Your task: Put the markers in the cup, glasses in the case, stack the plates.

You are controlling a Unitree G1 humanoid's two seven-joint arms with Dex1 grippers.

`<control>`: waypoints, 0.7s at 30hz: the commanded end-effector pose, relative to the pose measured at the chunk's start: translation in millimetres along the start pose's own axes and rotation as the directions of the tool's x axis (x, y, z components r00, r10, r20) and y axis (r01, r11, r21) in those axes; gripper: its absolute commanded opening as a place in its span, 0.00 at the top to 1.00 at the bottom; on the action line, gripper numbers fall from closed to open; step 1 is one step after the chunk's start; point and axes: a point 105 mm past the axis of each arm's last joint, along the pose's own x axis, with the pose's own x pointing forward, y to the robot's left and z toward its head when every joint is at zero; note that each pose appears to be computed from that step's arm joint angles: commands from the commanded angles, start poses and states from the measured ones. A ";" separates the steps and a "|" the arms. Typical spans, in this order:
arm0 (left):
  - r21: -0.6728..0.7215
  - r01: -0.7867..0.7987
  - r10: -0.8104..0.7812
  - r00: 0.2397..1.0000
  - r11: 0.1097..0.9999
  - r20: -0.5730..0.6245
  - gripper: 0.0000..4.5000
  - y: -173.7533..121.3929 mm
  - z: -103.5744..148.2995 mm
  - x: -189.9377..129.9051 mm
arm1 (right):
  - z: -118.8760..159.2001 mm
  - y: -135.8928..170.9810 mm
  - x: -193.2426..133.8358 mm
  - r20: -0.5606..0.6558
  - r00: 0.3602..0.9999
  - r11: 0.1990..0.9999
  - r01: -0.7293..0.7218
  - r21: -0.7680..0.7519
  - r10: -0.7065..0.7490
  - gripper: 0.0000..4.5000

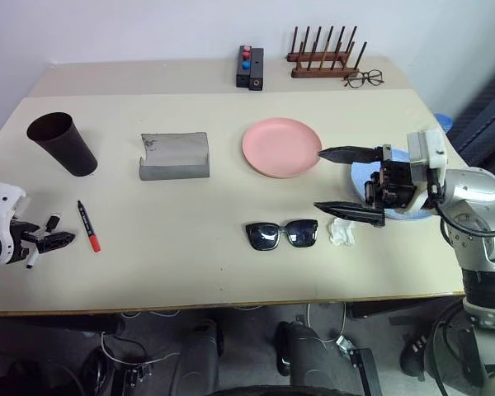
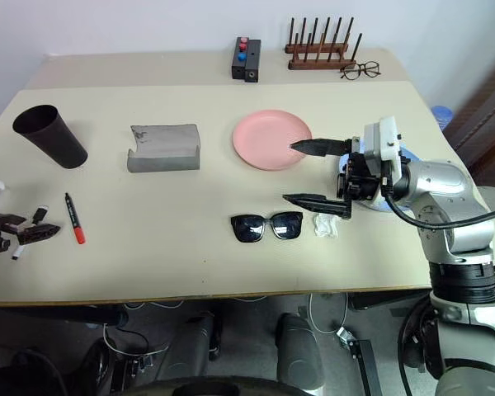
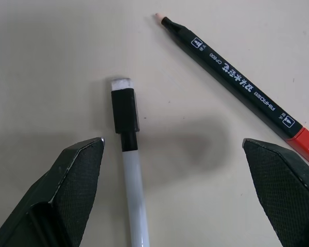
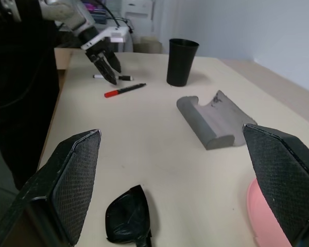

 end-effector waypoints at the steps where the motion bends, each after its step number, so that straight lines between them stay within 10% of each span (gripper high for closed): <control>1: 0.020 -0.028 0.028 0.999 0.999 0.021 0.01 4.5 6.8 -7.2 | 9.3 -1.9 0.8 0.016 1.000 0.999 -0.011 -0.042 0.011 0.00; 21: 0.087 -0.014 0.022 0.996 0.996 -0.091 0.01 3.2 -7.4 0.7 | 6.6 -3.9 1.0 0.009 1.000 0.999 0.017 -0.040 -0.017 0.00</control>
